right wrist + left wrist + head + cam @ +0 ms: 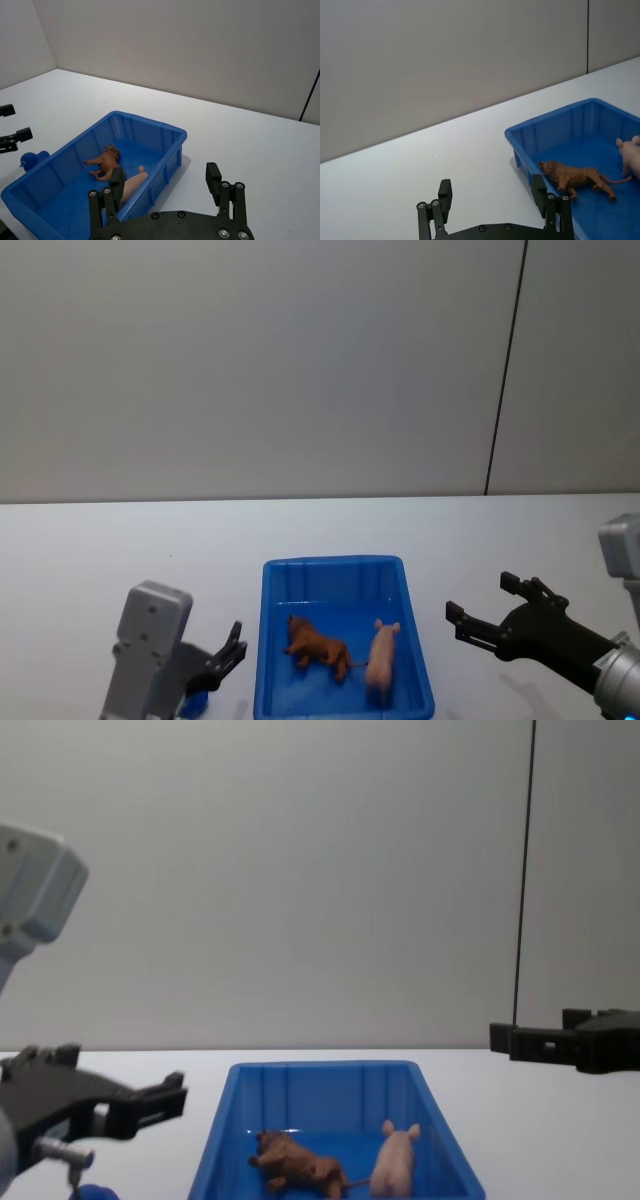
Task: Pick up the two dolls from the table and place them into the box.
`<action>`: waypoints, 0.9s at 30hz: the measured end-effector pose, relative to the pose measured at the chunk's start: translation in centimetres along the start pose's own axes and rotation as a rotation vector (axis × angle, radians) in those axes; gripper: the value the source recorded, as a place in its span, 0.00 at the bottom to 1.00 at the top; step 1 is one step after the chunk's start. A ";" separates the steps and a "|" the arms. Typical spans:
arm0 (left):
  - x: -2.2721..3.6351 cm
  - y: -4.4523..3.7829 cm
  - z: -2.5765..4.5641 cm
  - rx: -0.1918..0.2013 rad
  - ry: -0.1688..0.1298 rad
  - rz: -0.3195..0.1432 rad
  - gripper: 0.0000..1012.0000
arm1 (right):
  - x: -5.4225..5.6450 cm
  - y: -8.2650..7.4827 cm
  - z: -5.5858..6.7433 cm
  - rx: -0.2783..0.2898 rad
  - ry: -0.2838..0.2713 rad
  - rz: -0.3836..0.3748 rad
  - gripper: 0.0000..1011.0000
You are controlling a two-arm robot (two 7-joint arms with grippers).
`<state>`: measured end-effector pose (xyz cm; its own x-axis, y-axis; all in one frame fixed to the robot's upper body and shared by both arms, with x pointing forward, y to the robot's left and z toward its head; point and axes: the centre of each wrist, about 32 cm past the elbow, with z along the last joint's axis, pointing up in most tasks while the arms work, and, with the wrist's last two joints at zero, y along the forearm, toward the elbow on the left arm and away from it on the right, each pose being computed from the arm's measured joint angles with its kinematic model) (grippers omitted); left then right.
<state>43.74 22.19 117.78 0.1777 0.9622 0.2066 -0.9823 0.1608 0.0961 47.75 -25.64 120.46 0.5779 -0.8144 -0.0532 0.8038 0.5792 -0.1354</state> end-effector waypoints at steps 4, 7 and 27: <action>0.00 0.73 -0.97 0.038 0.027 0.019 0.99 | 0.0 0.0 0.0 0.000 0.000 -0.001 0.99; -0.01 1.13 -1.74 0.062 0.045 0.027 0.99 | 0.0 -0.1 0.0 0.001 0.000 -0.001 0.99; 0.54 1.19 -5.32 0.116 0.119 0.012 0.99 | 0.0 -0.1 -0.1 0.001 -0.001 -0.001 0.99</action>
<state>42.35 24.08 112.83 0.1511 0.9842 0.0925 -0.9697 0.1294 0.2072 47.66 -25.75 120.42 0.5771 -0.8150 -0.0521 0.8047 0.5784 -0.1343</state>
